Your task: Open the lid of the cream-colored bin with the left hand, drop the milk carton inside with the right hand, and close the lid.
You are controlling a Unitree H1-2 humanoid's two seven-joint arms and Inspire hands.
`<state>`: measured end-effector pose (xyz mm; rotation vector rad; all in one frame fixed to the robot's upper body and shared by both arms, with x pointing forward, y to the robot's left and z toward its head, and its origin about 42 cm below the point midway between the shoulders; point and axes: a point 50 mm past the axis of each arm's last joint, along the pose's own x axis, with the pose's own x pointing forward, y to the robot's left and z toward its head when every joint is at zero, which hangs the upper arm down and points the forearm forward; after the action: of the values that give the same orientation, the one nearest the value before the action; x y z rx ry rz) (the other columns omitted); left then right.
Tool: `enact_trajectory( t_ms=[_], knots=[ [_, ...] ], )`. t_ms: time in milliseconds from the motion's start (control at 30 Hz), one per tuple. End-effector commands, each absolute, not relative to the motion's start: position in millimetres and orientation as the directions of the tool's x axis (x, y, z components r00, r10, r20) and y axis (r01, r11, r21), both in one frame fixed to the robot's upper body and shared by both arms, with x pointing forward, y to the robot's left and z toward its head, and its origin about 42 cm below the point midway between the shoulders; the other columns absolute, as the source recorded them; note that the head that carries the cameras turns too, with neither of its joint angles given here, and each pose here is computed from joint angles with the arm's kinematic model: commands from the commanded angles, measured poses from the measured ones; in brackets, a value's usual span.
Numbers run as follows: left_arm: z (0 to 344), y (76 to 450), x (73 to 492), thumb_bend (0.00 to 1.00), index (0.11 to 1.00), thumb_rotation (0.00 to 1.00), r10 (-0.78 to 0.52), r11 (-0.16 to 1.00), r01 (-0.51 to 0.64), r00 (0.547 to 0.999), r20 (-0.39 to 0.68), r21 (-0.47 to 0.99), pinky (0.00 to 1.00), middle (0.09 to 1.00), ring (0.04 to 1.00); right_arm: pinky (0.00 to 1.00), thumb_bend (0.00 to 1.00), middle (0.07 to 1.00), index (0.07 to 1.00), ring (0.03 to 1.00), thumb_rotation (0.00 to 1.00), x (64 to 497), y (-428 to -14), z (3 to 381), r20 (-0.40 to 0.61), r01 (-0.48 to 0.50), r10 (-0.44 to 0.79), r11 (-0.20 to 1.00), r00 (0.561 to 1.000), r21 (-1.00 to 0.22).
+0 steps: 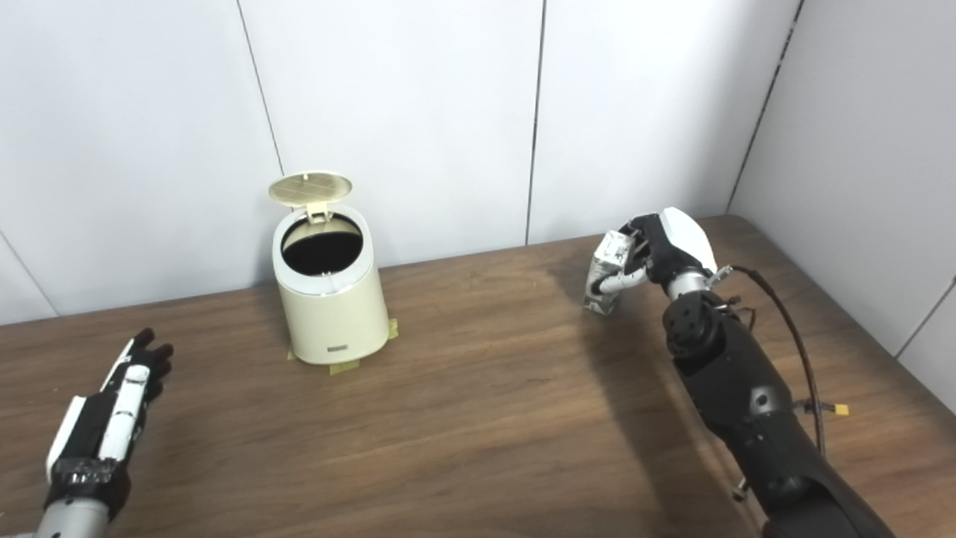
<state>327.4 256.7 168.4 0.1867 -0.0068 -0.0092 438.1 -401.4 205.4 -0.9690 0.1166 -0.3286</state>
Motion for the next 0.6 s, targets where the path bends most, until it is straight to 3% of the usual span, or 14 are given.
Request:
enact_trajectory(
  t_ms=[0, 333, 567],
  knots=[
    [185.6, 256.2, 332.1, 0.52, 0.997, 0.92, -0.029, 0.979, 0.013, 0.997, 0.076, 0.201, 0.98, 0.939, 0.958, 0.44, 0.53, 0.477, 0.492, 0.483, 0.0, 448.1, -403.4, 237.7, 0.172, 0.313, -0.307, 0.502, 0.936, -0.806],
    [183.5, 254.2, 332.3, 0.5, 1.0, 0.94, -0.034, 0.978, 0.018, 0.997, 0.075, 0.206, 0.99, 0.938, 0.954, 0.43, 0.52, 0.492, 0.486, 0.442, 0.0, 437.0, -376.5, 257.6, 0.356, 0.422, -0.227, 0.541, 0.906, -0.727],
    [179.1, 248.9, 333.7, 0.5, 0.998, 0.93, -0.04, 0.98, 0.025, 0.997, 0.071, 0.195, 1.0, 0.932, 0.955, 0.41, 0.52, 0.495, 0.49, 0.434, 0.0, 432.9, -336.9, 277.6, 0.46, 0.422, -0.105, 0.61, 0.882, -0.67]
  ],
)
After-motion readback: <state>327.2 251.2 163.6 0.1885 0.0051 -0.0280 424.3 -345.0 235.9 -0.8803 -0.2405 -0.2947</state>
